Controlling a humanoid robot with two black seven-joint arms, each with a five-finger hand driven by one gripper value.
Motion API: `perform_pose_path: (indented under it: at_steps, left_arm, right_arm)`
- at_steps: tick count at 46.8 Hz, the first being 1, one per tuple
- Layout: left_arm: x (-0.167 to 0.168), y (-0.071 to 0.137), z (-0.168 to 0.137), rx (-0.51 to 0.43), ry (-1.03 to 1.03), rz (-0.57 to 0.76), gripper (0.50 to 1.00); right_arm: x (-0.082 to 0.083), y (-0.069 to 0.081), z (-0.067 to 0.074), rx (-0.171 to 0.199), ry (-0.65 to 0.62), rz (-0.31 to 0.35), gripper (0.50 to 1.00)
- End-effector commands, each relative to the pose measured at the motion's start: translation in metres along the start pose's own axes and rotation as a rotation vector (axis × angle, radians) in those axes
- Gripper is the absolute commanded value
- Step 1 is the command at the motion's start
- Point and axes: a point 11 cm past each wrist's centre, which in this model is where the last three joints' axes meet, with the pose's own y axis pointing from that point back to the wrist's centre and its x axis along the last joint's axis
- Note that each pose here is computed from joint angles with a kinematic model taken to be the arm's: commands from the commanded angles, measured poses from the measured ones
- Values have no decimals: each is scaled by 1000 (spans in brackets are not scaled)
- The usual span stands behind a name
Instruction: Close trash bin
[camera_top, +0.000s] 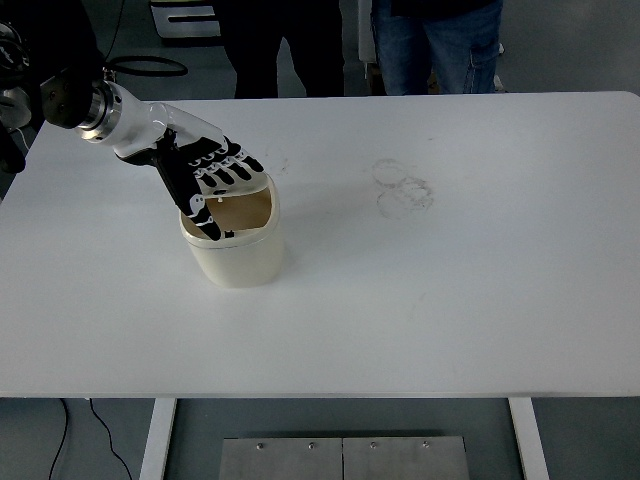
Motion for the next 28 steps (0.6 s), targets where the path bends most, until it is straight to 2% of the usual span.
perform_pose_path:
  at_steps: [1,28]
  left_arm:
    - [-2,-1,-1,3,-1,-6,1000]
    - [-20,-6,-10,3,18,-44,1000]
  right_arm:
    - [0,0,0,-1,-1,0,989]
    - [0,0,0,0,0,0,989]
